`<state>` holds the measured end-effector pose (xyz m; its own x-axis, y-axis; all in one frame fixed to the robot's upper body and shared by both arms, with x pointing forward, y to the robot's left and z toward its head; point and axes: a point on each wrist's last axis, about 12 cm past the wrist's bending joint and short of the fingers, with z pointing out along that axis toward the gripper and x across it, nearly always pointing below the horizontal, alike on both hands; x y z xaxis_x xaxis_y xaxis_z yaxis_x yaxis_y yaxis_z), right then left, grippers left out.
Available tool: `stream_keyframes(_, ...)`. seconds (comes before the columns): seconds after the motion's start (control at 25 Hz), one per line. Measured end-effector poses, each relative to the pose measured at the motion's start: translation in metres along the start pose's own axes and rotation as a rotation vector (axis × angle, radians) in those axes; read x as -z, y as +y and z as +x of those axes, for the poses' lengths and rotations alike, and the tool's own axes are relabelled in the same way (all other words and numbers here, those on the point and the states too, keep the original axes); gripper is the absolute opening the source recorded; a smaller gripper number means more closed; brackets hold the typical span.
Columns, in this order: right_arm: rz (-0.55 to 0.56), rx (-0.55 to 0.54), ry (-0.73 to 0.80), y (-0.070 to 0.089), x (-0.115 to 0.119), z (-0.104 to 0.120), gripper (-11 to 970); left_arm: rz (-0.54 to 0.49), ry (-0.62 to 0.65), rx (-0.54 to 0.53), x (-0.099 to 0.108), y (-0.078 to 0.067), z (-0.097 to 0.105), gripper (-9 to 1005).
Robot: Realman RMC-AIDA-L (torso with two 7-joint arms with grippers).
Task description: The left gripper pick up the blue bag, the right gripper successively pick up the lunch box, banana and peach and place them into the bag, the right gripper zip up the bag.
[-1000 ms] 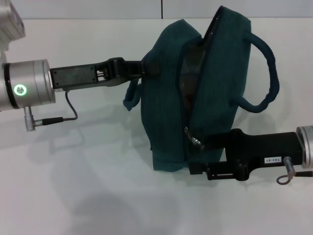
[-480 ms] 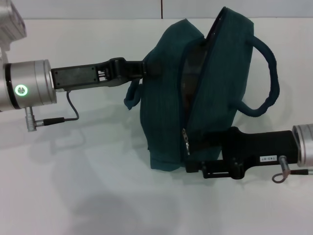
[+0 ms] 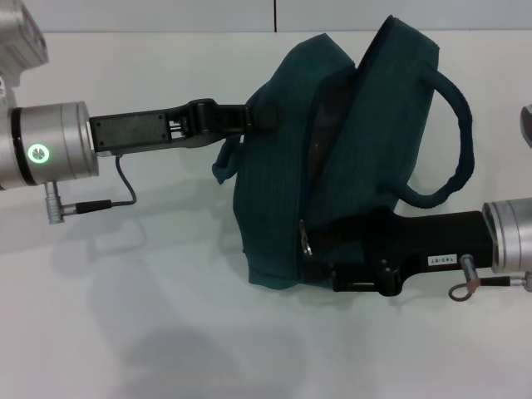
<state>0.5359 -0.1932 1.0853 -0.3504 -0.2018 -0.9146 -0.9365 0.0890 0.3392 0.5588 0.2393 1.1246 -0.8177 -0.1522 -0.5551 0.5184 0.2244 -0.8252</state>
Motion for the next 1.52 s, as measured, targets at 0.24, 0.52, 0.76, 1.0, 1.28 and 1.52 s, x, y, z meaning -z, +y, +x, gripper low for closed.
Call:
stream_keyframes(0.24,0.026,0.001,0.010,-0.004,-0.003,0.000,469,0.001,-0.001,-0.008,0.000,0.000,0.000,60)
stream_keyframes(0.52,0.053,0.005,0.022,-0.007,-0.012,0.000,354,0.000,-0.001,-0.015,-0.001,0.000,-0.002,63)
stream_keyframes(0.76,0.069,0.007,0.018,-0.009,-0.013,-0.001,267,-0.004,-0.001,-0.020,0.000,0.000,-0.003,66)
stream_keyframes(1.0,0.086,0.004,-0.002,-0.010,-0.013,-0.002,221,-0.006,-0.002,-0.022,0.000,0.000,-0.004,69)
stream_keyframes(1.28,0.100,0.013,-0.018,-0.011,-0.012,-0.001,148,-0.007,-0.002,-0.021,0.001,0.000,-0.004,72)
stream_keyframes(1.52,0.106,0.004,-0.021,-0.010,-0.011,0.002,15,-0.009,-0.004,-0.018,0.002,0.001,-0.003,74)
